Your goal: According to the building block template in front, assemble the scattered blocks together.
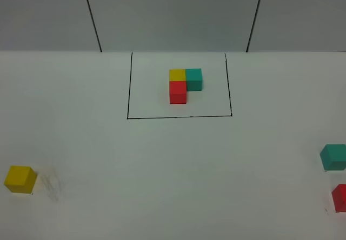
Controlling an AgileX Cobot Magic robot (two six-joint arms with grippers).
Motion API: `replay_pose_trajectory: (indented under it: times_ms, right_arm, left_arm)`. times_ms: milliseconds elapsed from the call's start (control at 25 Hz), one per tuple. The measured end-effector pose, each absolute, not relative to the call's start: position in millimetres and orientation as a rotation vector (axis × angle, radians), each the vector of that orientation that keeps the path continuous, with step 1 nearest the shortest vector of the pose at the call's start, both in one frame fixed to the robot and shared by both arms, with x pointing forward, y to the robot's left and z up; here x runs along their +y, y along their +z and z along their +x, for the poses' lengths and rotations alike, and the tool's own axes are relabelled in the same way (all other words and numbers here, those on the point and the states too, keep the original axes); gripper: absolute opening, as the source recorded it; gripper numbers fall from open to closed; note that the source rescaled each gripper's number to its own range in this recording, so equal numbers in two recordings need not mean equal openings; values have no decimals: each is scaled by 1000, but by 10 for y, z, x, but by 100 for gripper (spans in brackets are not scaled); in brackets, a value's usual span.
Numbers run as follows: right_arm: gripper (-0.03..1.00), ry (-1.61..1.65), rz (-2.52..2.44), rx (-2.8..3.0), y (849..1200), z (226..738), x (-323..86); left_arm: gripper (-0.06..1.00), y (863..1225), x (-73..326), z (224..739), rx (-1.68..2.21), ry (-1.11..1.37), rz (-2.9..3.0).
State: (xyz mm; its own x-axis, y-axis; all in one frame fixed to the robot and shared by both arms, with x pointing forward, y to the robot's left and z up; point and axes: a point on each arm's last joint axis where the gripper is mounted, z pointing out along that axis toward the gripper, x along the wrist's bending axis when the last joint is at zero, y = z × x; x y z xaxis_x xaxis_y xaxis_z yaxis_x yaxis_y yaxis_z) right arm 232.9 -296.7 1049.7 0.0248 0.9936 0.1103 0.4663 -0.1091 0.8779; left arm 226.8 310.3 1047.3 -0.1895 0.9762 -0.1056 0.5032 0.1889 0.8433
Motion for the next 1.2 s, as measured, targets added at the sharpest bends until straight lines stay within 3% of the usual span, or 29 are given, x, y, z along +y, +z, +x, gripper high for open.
replay_pose_trajectory:
  times_ms: [1200]
  right_arm:
    - [78, 1025, 1650, 1506, 10497, 2329, -2967]
  left_arm:
    - [57, 10569, 3104, 2347, 1751, 932, 1454]
